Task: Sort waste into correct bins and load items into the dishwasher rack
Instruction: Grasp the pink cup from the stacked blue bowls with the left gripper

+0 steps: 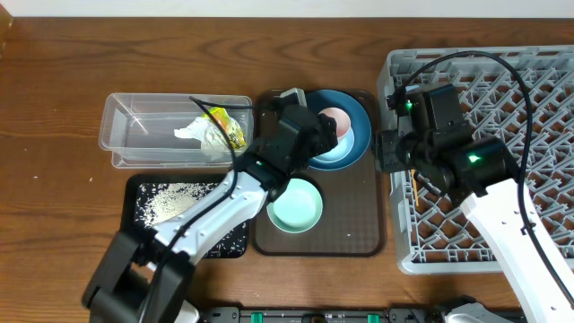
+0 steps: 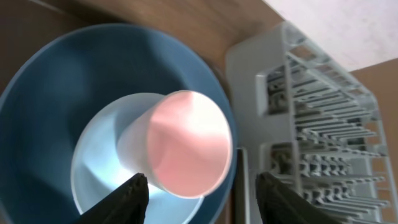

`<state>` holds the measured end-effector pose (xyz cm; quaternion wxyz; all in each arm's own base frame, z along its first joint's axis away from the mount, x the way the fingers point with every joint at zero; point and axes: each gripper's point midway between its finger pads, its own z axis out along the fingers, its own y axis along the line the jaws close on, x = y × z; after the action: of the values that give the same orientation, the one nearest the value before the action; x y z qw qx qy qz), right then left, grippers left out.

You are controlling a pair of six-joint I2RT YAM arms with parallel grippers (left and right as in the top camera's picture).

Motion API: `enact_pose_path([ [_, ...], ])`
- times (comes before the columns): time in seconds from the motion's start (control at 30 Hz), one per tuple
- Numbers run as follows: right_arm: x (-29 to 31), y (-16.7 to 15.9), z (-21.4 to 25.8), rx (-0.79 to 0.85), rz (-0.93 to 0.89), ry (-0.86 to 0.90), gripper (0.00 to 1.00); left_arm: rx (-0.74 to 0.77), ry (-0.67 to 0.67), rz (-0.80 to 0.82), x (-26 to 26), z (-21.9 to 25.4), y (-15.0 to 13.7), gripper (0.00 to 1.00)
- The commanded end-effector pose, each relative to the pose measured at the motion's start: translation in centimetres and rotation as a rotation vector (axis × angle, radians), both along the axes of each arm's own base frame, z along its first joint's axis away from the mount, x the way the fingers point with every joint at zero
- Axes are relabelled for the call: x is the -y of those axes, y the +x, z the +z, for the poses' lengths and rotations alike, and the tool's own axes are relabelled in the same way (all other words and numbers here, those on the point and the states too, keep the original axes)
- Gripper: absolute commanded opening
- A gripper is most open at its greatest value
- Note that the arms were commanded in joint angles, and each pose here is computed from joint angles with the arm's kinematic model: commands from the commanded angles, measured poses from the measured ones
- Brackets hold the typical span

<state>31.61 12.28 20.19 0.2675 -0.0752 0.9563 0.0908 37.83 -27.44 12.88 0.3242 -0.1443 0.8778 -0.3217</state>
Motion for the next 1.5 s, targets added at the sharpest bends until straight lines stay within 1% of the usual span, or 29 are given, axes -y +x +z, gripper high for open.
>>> enact_pose_path([
  [0.0, 0.1, 0.2, 0.8, 0.023, 0.001, 0.000, 0.64, 0.008, 0.005, 0.029, 0.2, -0.3, 0.9, 0.56],
  [0.07, 0.1, 0.2, 0.8, 0.023, 0.001, 0.000, 0.64, 0.003, 0.008, 0.029, 0.3, -0.8, 1.1, 0.53],
  [0.43, 0.3, 0.2, 0.7, 0.026, -0.006, -0.009, 0.65, -0.025, 0.047, 0.046, 0.1, -3.1, 1.3, 0.52],
  [0.7, 0.5, 0.3, 0.7, 0.027, -0.009, -0.015, 0.66, -0.048, 0.065, 0.046, 0.0, -4.4, 1.3, 0.47],
  [0.77, 0.5, 0.3, 0.7, 0.027, -0.010, -0.015, 0.66, -0.055, 0.070, 0.046, 0.0, -4.8, 1.3, 0.44],
  [0.97, 1.0, 0.3, 0.7, 0.030, -0.027, -0.043, 0.66, -0.055, 0.070, 0.046, 0.0, -4.9, 1.3, 0.33],
  [1.13, 1.1, 0.3, 0.6, 0.028, -0.030, -0.048, 0.66, -0.041, 0.060, 0.046, 0.1, -4.1, 1.4, 0.28],
  [1.23, 1.1, 0.3, 0.6, 0.028, -0.030, -0.048, 0.67, -0.031, 0.052, 0.046, 0.1, -3.5, 1.4, 0.20],
  [1.27, 1.1, 0.3, 0.6, 0.028, -0.030, -0.048, 0.67, -0.029, 0.050, 0.046, 0.1, -3.4, 1.4, 0.14],
  [1.33, 1.1, 0.3, 0.6, 0.028, -0.030, -0.048, 0.67, -0.023, 0.046, 0.046, 0.1, -3.1, 1.4, 0.08],
  [1.37, 1.1, 0.3, 0.6, 0.028, -0.030, -0.048, 0.67, -0.022, 0.045, 0.046, 0.1, -3.0, 1.4, 0.06],
  [1.47, 1.1, 0.3, 0.6, 0.028, -0.030, -0.048, 0.67, -0.018, 0.042, 0.046, 0.0, -2.6, 1.3, 0.06],
])
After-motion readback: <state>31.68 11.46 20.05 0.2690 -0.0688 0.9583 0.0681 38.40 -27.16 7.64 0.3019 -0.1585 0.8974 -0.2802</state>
